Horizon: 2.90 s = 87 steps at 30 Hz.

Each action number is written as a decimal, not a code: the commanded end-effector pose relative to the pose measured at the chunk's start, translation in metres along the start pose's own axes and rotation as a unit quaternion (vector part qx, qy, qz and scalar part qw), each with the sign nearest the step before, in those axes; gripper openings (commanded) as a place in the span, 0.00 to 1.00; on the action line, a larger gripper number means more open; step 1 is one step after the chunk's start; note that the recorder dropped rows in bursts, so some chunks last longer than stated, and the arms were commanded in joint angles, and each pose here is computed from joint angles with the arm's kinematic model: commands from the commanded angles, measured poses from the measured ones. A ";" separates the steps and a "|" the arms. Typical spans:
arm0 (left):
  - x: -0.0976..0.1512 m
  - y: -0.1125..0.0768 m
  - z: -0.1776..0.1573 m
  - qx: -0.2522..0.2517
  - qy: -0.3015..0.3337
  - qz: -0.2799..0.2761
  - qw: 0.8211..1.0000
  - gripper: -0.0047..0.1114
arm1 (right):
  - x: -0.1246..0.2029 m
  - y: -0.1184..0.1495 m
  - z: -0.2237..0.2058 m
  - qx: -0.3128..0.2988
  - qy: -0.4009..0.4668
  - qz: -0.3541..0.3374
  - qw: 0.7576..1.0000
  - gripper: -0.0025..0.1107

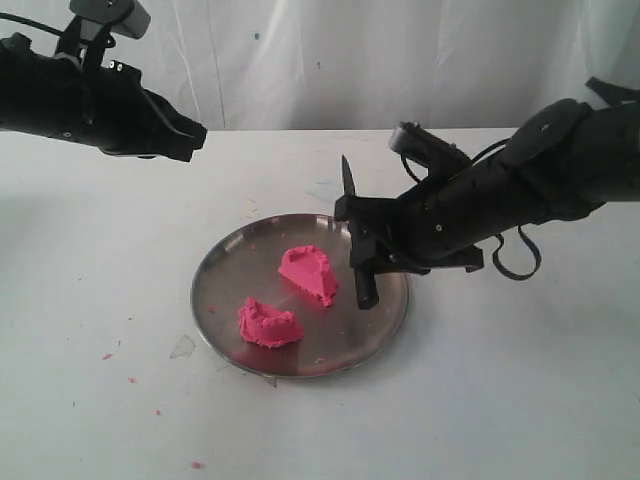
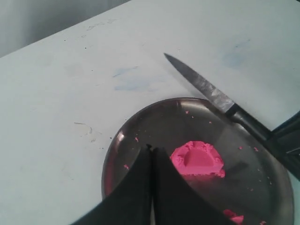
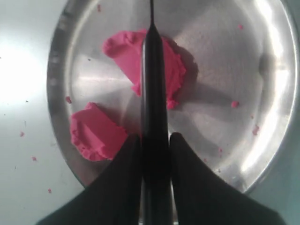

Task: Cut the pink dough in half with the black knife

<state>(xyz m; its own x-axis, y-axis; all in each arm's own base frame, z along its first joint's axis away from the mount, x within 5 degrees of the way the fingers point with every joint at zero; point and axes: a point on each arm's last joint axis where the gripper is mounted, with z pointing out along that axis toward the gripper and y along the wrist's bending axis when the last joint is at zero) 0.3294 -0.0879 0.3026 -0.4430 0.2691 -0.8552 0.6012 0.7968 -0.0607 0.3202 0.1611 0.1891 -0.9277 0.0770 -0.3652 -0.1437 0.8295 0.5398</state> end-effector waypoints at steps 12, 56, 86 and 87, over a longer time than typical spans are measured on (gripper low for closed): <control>-0.006 -0.047 -0.101 -0.037 -0.108 0.015 0.993 0.04 | 0.014 -0.031 0.044 0.030 0.059 0.037 0.997 0.02; 0.070 -0.099 -0.163 -0.018 -0.142 0.007 0.990 0.04 | 0.047 0.042 -0.175 -0.023 -0.286 -0.175 0.942 0.02; 0.070 -0.099 -0.163 -0.020 -0.142 0.008 0.990 0.04 | 0.103 0.059 -0.256 -0.090 -0.382 -0.228 0.891 0.02; 0.070 -0.099 -0.163 -0.020 -0.142 0.008 0.990 0.04 | 0.103 0.059 -0.256 -0.090 -0.382 -0.228 0.891 0.02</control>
<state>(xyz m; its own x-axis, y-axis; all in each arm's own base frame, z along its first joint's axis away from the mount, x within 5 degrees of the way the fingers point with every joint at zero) 0.1331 -0.0595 0.3326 -0.2221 0.1404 -0.9649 0.5734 0.8192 -0.0128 0.1280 0.0789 0.3773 -0.2809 0.1683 -0.9449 -0.5691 0.7636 0.3052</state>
